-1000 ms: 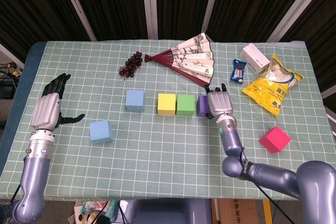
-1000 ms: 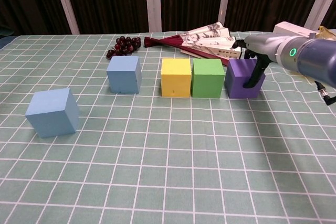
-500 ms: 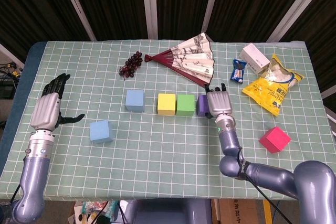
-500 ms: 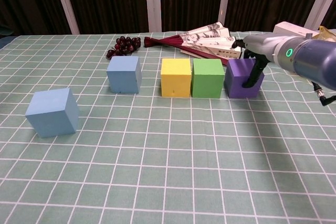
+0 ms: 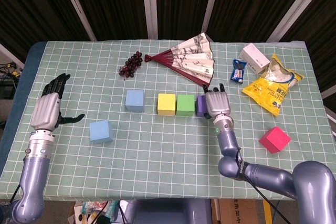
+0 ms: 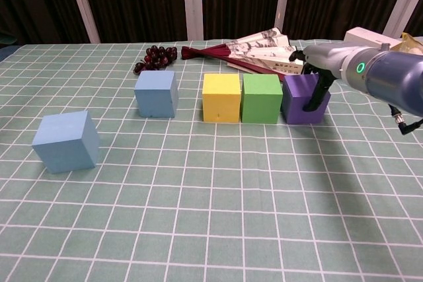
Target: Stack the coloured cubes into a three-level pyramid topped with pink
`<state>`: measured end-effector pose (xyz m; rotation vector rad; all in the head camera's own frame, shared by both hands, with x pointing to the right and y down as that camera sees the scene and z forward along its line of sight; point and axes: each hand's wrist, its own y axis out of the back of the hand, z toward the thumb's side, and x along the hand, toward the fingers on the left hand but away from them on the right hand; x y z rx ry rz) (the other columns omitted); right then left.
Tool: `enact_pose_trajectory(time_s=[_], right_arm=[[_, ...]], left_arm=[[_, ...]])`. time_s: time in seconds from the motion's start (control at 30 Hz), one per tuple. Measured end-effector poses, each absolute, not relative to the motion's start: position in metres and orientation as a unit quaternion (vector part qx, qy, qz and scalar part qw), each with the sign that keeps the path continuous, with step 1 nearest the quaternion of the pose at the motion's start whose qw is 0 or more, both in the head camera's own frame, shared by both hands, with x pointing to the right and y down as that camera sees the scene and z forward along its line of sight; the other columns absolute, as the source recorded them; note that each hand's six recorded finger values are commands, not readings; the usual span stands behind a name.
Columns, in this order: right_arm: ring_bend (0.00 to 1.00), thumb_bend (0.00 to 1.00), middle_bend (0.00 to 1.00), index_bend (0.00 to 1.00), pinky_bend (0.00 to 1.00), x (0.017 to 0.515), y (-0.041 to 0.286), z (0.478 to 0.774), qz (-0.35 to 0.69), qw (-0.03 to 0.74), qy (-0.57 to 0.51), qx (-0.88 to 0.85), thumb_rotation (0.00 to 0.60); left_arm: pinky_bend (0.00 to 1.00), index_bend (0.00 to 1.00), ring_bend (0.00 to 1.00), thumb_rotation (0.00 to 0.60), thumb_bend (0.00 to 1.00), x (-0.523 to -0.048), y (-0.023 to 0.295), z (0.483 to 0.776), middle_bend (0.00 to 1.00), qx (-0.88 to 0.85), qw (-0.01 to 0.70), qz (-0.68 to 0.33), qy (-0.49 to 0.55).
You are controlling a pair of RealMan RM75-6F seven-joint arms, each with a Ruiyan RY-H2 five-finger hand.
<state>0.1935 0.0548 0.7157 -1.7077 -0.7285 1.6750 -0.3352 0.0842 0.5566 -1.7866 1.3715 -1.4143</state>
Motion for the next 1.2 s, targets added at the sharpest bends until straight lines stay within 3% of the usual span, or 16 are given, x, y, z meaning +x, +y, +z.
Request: enact_pose_trajectory(time_s=[0.67,1.03,1.2], right_arm=[[0.18,0.24,0.39,0.00,0.00,0.1878,0.0551,0.7166,0.632,0.312,-0.281,-0.652,0.600],[0.01,0.24,0.14,0.00,0.00,0.1896,0.0558,0.7164,0.630,0.307,-0.287,-0.653,0.600],[0.00,0.24,0.08,0.00,0.00,0.1902,0.0575,0.7144,0.629,0.308,-0.286,-0.654,0.600]], left_arm=[[0.00,0.00,0.00,0.600,0.11,-0.3354,0.0841,0.5568,0.00,-0.653,0.238,-0.517,0.501],[0.00,0.00,0.00,0.600,0.11,-0.3352,0.0844,0.5571,0.00,-0.653,0.238,-0.517,0.500],[0.00,0.00,0.00,0.600,0.11,-0.3351,0.0846,0.5578,0.00,-0.653,0.237,-0.518,0.499]])
